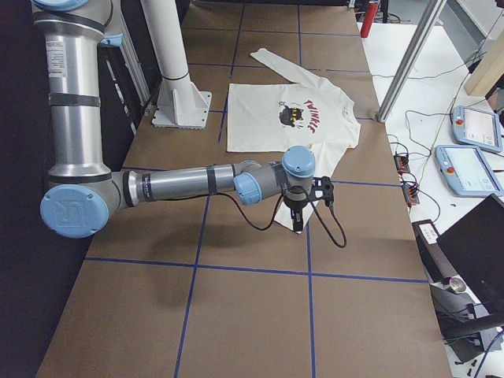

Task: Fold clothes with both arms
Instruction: 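Move the right gripper to the cuff of the sleeve nearest it and grasp it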

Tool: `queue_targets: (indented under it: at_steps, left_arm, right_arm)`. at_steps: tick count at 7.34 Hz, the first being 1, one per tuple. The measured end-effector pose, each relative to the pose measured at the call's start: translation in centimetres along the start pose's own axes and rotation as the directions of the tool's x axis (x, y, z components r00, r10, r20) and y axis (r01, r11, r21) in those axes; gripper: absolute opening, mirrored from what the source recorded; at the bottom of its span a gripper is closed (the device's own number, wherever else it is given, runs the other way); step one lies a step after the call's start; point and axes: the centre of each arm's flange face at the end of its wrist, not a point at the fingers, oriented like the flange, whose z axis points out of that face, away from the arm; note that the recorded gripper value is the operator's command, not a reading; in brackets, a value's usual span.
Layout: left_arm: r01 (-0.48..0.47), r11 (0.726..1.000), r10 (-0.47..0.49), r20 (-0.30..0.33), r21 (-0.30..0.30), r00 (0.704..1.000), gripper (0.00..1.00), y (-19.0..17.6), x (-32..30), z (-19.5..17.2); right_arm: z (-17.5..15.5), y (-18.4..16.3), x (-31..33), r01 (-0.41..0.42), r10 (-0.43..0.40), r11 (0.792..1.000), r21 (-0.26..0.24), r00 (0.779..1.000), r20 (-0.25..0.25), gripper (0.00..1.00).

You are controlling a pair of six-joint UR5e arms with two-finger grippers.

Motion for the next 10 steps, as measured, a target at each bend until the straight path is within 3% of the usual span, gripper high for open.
queue_targets:
  at_steps: [2, 5, 10]
  left_arm:
    - [-0.011, 1.000, 0.011, -0.020, 0.003, 1.000, 1.00, 0.2, -0.6, 0.8]
    - [-0.025, 1.000, 0.025, -0.021, 0.011, 0.999, 1.00, 0.0, -0.2, 0.9]
    - [-0.029, 1.000, 0.029, -0.030, 0.011, 0.999, 1.00, 0.1, -0.2, 1.0]
  right_arm:
    - [6.0, 1.0, -5.0, -0.031, 0.031, 1.000, -0.003, 0.999, -0.008, 1.00]
    - [12.5, 0.2, -2.5, -0.059, 0.059, 0.997, -0.041, 0.998, -0.020, 1.00]
    - [14.6, -2.2, -2.7, -0.069, 0.068, 0.996, -0.059, 0.997, -0.024, 1.00]
